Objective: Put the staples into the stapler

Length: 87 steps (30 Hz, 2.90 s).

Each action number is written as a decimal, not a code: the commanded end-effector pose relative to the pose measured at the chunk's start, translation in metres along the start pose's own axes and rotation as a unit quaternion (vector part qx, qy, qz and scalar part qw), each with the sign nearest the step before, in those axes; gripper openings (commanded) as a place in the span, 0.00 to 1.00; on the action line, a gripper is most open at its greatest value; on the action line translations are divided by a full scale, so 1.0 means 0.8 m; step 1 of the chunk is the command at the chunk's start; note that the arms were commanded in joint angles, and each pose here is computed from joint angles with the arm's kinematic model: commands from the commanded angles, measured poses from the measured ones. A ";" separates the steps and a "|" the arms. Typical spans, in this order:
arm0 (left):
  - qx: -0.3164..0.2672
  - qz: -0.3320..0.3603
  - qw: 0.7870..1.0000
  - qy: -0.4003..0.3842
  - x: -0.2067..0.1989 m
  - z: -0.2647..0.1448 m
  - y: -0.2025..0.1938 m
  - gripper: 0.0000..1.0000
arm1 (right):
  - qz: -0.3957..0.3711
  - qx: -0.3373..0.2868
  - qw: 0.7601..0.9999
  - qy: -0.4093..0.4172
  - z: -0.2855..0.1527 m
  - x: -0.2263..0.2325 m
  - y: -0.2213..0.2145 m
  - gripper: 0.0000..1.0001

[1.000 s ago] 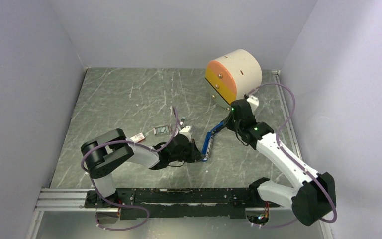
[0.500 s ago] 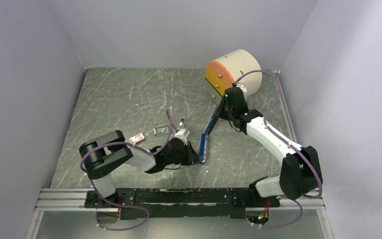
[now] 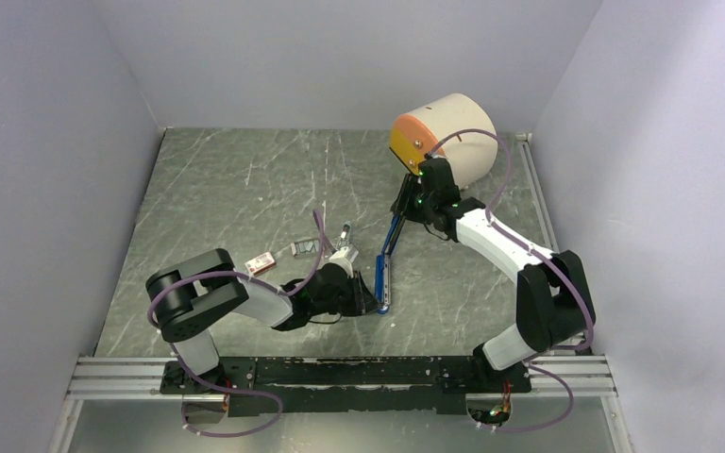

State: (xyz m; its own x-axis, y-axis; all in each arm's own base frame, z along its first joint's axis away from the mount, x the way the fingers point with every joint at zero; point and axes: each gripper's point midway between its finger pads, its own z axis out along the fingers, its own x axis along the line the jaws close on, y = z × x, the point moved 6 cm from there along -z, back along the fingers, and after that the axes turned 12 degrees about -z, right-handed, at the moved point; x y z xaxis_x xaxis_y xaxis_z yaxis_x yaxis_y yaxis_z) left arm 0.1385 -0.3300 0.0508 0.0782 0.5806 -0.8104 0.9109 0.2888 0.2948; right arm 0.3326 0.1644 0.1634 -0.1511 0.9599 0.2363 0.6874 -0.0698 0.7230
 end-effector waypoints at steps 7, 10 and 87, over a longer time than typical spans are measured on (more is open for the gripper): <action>0.026 0.008 0.995 0.091 0.049 -0.013 -0.012 0.23 | -0.013 0.024 0.997 0.076 -0.005 0.019 -0.015 0.65; 0.030 -0.008 0.996 0.083 0.048 -0.013 -0.007 0.23 | -0.018 0.037 0.996 0.079 -0.006 0.015 -0.033 0.71; -0.264 0.112 0.943 0.171 -0.041 -0.188 0.134 0.43 | -0.060 0.007 0.996 -0.065 0.042 0.079 -0.069 0.47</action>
State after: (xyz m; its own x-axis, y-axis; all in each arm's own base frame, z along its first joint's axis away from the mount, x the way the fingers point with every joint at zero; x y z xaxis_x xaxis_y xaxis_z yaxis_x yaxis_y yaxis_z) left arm 0.1693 -0.2032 0.1743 0.0212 0.8565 -0.5157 0.5720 0.4127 0.7089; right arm 0.3029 0.2315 0.0814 -0.0980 0.9952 0.0002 0.7402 0.0727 0.6685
